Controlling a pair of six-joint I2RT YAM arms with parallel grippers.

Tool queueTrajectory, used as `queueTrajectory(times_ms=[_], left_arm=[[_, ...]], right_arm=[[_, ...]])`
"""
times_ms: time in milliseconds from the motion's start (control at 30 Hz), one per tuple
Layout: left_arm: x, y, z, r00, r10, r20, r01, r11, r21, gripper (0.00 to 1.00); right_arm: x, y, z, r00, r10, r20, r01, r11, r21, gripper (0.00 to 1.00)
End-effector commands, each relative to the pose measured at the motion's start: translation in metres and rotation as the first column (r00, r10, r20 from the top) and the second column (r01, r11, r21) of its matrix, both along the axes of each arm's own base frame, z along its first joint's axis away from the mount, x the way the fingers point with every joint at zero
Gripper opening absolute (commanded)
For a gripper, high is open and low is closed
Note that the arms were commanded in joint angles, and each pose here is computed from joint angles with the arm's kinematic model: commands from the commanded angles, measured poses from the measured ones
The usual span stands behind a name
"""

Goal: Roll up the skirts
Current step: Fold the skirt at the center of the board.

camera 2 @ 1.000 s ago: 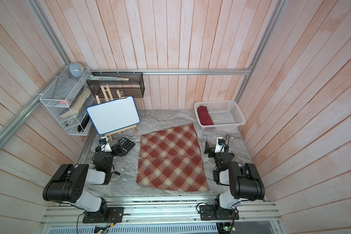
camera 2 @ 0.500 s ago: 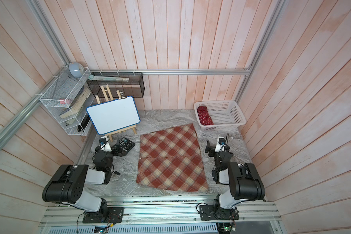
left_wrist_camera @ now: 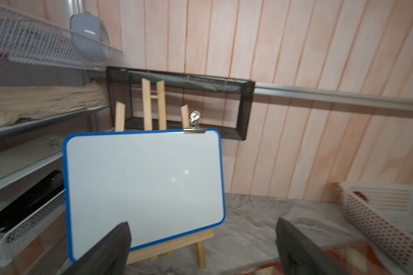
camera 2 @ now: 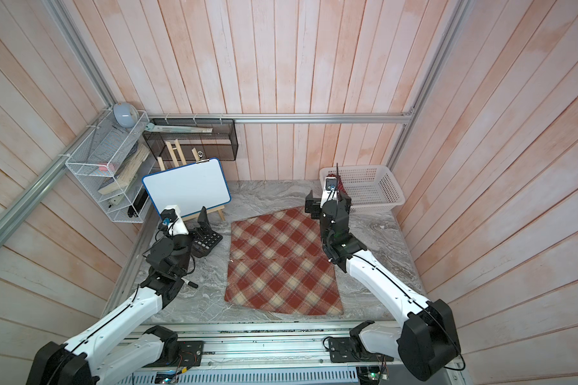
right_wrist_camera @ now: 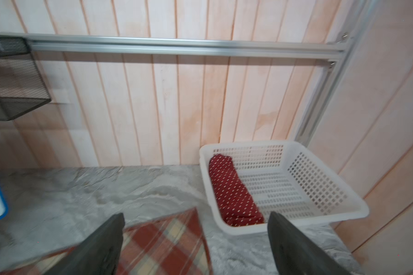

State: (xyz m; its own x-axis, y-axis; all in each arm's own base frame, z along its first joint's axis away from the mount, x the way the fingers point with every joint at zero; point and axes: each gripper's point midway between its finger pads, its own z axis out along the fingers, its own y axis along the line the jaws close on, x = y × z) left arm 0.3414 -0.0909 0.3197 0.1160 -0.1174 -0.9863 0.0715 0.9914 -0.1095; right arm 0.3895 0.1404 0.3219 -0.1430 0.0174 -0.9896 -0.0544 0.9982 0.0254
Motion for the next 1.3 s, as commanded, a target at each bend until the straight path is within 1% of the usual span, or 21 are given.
queueTrajectory(times_ms=[0, 67, 133, 200, 267, 300, 333, 400, 467, 567, 600, 667, 733, 867, 900, 933, 1033, 1133, 1200, 1233, 1267], left_arm=[[-0.015, -0.036, -0.038, 0.972, -0.105, -0.211, 0.108, 0.994, 0.006, 1.0], [-0.028, -0.058, -0.033, 0.946, -0.212, -0.246, 0.212, 0.977, -0.024, 1.0], [-0.043, -0.075, -0.027, 0.919, -0.295, -0.263, 0.297, 0.954, -0.034, 1.0], [-0.06, -0.084, -0.02, 0.91, -0.346, -0.229, 0.348, 0.937, -0.032, 1.0], [-0.075, -0.09, -0.011, 0.903, -0.391, -0.178, 0.393, 0.919, -0.025, 1.0], [-0.08, -0.091, -0.009, 0.905, -0.393, -0.162, 0.396, 0.918, -0.019, 1.0], [-0.081, -0.091, -0.009, 0.909, -0.384, -0.164, 0.387, 0.922, -0.014, 1.0], [-0.08, -0.092, -0.01, 0.913, -0.365, -0.184, 0.372, 0.928, 0.006, 1.0], [-0.078, -0.097, -0.014, 0.91, -0.361, -0.203, 0.372, 0.928, 0.02, 1.0], [-0.073, -0.1, -0.02, 0.915, -0.348, -0.206, 0.36, 0.932, 0.026, 1.0], [-0.072, -0.101, -0.02, 0.917, -0.343, -0.205, 0.356, 0.934, 0.028, 1.0], [-0.069, -0.104, -0.019, 0.916, -0.343, -0.207, 0.357, 0.933, 0.037, 1.0], [-0.063, -0.104, -0.018, 0.924, -0.316, -0.213, 0.334, 0.941, 0.053, 1.0], [-0.046, -0.107, -0.01, 0.944, -0.248, -0.218, 0.273, 0.957, 0.094, 0.99], [-0.039, -0.104, -0.01, 0.95, -0.218, -0.222, 0.243, 0.966, 0.09, 1.0], [-0.033, -0.104, -0.01, 0.948, -0.221, -0.228, 0.243, 0.967, 0.077, 1.0], [-0.008, -0.095, -0.011, 0.943, -0.231, -0.239, 0.234, 0.972, -0.018, 1.0], [0.012, -0.095, -0.013, 0.943, -0.165, -0.289, 0.179, 0.984, 0.023, 1.0], [0.024, -0.104, -0.013, 0.916, -0.154, -0.369, 0.186, 0.981, 0.054, 1.0], [0.028, -0.103, -0.011, 0.908, -0.139, -0.395, 0.174, 0.983, 0.054, 1.0], [0.033, -0.101, -0.01, 0.896, -0.134, -0.423, 0.159, 0.987, 0.025, 1.0]], right_arm=[[-0.037, 0.005, -0.051, 0.963, 0.093, -0.253, -0.077, 0.994, 0.073, 0.98], [-0.05, -0.014, -0.06, 0.95, 0.007, -0.313, 0.038, 0.99, 0.137, 0.98], [-0.068, -0.037, -0.08, 0.904, -0.098, -0.417, 0.187, 0.966, 0.179, 0.97], [-0.09, -0.044, -0.103, 0.854, -0.141, -0.501, 0.272, 0.942, 0.197, 0.82], [-0.114, -0.037, -0.126, 0.823, -0.134, -0.553, 0.31, 0.92, 0.239, 0.84], [-0.127, -0.035, -0.146, 0.801, -0.127, -0.585, 0.338, 0.902, 0.268, 0.84], [-0.137, -0.029, -0.161, 0.792, -0.098, -0.602, 0.347, 0.884, 0.312, 0.83], [-0.155, -0.028, -0.2, 0.747, -0.077, -0.66, 0.395, 0.851, 0.347, 0.82], [-0.166, -0.031, -0.222, 0.718, -0.091, -0.69, 0.43, 0.837, 0.337, 0.8], [-0.176, -0.039, -0.231, 0.709, -0.151, -0.689, 0.459, 0.84, 0.288, 0.79], [-0.179, -0.04, -0.235, 0.695, -0.159, -0.701, 0.472, 0.836, 0.279, 0.78], [-0.186, -0.035, -0.243, 0.665, -0.137, -0.734, 0.471, 0.84, 0.27, 0.78], [-0.192, -0.03, -0.248, 0.654, -0.132, -0.745, 0.467, 0.845, 0.261, 0.77], [-0.182, -0.017, -0.247, 0.651, -0.139, -0.746, 0.448, 0.864, 0.23, 0.77], [-0.178, -0.013, -0.245, 0.645, -0.149, -0.749, 0.446, 0.87, 0.212, 0.77], [-0.175, -0.009, -0.242, 0.639, -0.154, -0.753, 0.438, 0.878, 0.192, 0.77], [-0.167, 0.005, -0.232, 0.604, -0.167, -0.779, 0.436, 0.888, 0.148, 0.77], [-0.156, 0.021, -0.225, 0.548, -0.115, -0.829, 0.403, 0.904, 0.141, 0.78], [-0.156, 0.016, -0.23, 0.453, -0.112, -0.884, 0.405, 0.91, 0.092, 0.79], [-0.158, 0.008, -0.231, 0.413, -0.127, -0.902, 0.413, 0.909, 0.061, 0.79], [-0.162, -0.002, -0.232, 0.37, -0.143, -0.918, 0.432, 0.901, 0.033, 0.79]])
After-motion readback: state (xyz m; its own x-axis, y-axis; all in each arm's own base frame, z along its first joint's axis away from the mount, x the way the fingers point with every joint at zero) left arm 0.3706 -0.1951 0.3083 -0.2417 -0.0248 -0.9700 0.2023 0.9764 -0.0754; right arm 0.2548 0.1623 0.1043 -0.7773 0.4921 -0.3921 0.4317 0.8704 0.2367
